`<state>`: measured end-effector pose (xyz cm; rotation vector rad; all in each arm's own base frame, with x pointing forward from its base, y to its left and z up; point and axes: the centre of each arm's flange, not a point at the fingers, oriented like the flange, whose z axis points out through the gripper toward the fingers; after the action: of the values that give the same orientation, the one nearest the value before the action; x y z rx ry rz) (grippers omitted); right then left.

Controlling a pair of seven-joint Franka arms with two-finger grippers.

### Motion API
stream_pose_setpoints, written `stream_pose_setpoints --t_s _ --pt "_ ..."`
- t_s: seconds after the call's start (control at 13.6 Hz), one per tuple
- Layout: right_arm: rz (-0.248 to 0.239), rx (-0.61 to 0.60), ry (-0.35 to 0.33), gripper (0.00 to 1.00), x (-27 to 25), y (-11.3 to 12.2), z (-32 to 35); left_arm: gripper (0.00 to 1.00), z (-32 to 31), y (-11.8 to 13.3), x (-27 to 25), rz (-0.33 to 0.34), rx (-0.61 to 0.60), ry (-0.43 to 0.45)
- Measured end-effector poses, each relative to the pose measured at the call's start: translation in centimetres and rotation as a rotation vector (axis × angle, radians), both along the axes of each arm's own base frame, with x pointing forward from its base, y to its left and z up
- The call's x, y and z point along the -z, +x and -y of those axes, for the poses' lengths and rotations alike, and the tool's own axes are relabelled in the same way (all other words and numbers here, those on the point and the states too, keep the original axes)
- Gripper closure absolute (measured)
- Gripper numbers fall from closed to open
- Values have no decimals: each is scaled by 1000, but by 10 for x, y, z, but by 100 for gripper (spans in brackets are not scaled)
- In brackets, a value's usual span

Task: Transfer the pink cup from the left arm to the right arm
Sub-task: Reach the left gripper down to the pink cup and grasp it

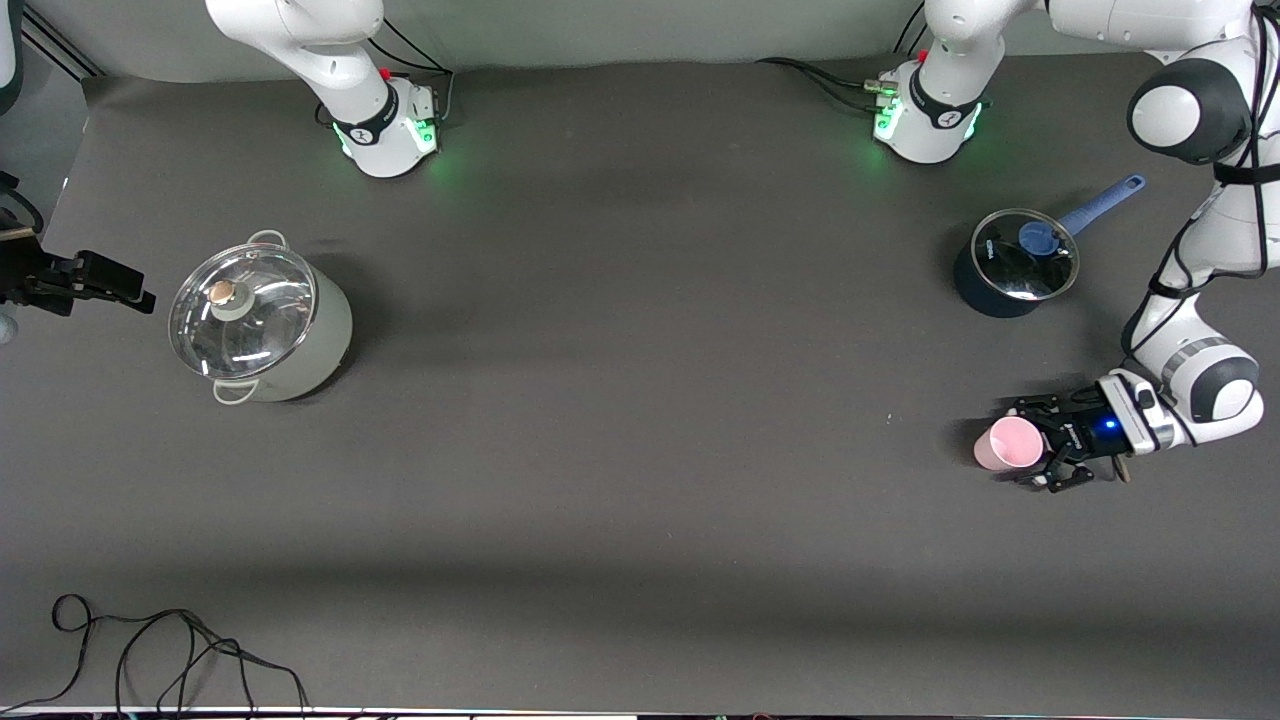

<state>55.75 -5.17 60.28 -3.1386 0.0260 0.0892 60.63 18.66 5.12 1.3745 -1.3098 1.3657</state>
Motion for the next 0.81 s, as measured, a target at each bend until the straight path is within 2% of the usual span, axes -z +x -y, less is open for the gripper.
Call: stream_pose_setpoints --t_s 0.29,0.44,0.59,0.66,0.81 --pt "0 0 0 0 0 0 0 0 24 7 6 -1 8 -24" --pt "0 0 0 0 0 0 0 3 35 11 4 19 15 -33" --pt "0 0 0 0 0 0 0 27 47 18 3 42 10 -34" --pt "0 0 0 0 0 0 0 32 53 21 2 51 6 -37" --pt "1 0 0 0 0 0 0 32 74 32 -4 73 13 -42"
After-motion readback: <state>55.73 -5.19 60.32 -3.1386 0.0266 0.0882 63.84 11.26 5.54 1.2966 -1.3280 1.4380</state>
